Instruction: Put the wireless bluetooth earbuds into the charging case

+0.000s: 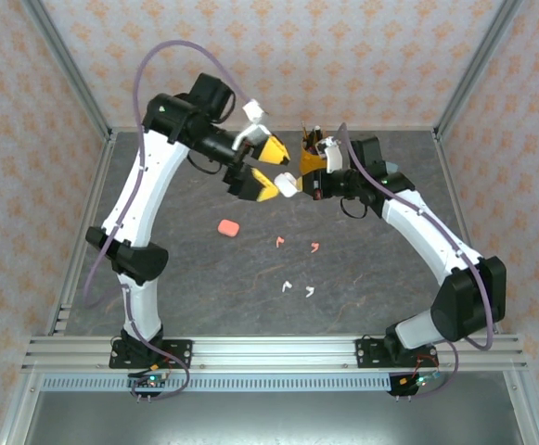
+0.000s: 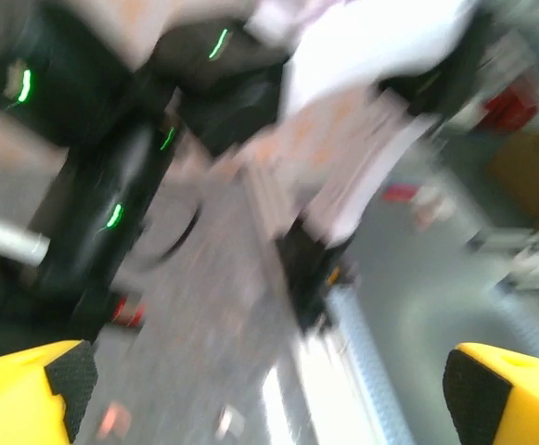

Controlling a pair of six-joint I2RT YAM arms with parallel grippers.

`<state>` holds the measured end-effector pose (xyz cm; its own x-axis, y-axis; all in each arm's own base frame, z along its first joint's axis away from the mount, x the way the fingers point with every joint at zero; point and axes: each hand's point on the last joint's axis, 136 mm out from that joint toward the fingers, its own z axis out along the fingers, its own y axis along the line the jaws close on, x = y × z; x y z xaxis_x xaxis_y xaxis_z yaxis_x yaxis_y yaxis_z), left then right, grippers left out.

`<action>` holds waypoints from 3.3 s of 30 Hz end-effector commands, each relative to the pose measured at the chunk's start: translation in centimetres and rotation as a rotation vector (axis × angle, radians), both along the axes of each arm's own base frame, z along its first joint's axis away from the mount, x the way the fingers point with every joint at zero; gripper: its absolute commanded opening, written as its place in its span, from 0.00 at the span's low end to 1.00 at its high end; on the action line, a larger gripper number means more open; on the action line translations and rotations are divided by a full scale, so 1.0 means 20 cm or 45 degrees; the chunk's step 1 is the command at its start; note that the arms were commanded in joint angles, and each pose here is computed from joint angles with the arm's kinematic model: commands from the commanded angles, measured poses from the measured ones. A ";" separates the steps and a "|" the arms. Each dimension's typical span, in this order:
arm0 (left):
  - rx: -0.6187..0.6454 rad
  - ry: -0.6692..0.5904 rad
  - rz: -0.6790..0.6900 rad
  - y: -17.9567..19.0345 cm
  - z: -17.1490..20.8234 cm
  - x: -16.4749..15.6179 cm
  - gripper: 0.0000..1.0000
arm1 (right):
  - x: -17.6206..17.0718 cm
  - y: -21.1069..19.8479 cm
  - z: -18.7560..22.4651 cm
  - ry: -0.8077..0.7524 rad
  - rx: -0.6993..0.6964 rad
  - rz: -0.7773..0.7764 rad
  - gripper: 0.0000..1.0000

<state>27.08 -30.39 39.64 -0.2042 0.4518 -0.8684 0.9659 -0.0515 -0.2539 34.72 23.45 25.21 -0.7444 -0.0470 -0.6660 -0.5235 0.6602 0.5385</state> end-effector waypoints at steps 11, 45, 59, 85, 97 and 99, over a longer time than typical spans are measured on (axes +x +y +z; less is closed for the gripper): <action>-0.050 -0.323 1.014 0.05 0.21 0.37 1.00 | -0.04 -0.07 0.01 -0.057 -0.052 -0.046 0.00; 0.004 -0.146 2.210 1.11 -0.07 0.51 1.00 | -0.02 -0.07 0.07 -0.084 -0.049 -0.056 0.00; -0.104 -0.209 2.077 1.03 -0.16 0.51 1.00 | -0.02 -0.04 0.07 -0.072 -0.033 -0.020 0.00; -0.030 0.276 0.763 0.25 -0.40 0.26 0.85 | -0.16 0.02 0.18 -0.139 0.012 0.211 0.00; -0.020 0.389 0.655 0.19 -0.42 0.25 0.77 | -0.20 0.05 0.31 -0.198 0.116 0.261 0.00; -0.033 0.396 0.637 0.17 -0.40 0.25 0.76 | -0.20 0.06 0.32 -0.199 0.130 0.269 0.00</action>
<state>32.64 -26.62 29.88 -0.6521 0.2145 -0.7272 0.7303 0.4353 -0.5264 30.92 24.22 28.64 -0.6717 -0.1436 -0.7268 -0.6738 0.5261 0.5189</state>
